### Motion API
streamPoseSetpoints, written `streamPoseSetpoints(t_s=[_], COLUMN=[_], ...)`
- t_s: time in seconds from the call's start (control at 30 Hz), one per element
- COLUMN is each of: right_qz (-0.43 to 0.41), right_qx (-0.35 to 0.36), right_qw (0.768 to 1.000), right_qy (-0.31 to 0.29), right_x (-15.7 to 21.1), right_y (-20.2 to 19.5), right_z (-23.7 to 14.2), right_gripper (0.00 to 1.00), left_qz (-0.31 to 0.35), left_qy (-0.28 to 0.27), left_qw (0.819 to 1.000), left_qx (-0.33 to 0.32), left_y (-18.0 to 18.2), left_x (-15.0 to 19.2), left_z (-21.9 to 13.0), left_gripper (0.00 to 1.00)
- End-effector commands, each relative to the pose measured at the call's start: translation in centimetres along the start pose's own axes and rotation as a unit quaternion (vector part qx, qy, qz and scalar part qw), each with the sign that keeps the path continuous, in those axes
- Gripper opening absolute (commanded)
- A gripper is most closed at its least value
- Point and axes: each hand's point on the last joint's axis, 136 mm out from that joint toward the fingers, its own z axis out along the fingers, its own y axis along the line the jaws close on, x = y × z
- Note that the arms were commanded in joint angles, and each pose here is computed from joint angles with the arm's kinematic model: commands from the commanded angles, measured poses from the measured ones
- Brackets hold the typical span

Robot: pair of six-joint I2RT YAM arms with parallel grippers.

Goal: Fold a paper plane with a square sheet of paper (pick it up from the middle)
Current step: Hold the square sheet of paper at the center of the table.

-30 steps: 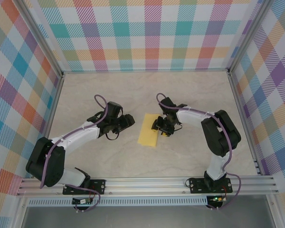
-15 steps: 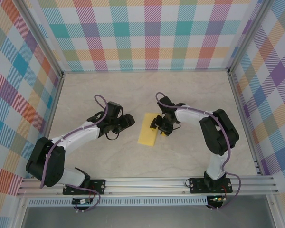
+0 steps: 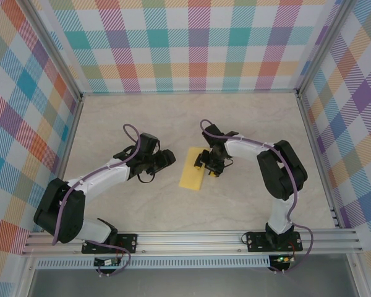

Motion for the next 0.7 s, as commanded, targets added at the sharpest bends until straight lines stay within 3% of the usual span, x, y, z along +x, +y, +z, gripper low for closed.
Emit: streamPoseSetpoints(t_s=[0.0,0.67], right_qz=[-0.014,-0.005], right_qx=[0.017,0.033], right_qw=[1.0,0.999], right_qy=[0.01,0.019], right_x=[0.2,0.0], right_y=[-0.2,-0.6], right_z=[1.0,2.1], right_gripper=[0.6,0.62], left_qz=[-0.003,-0.005], left_qy=[0.01,0.022], left_qw=[1.0,1.0], left_qx=[-0.01,-0.004], left_y=[1.0,0.7], left_x=[0.3,0.6], left_z=[0.4,0.9], left_gripper=[0.63,0.61])
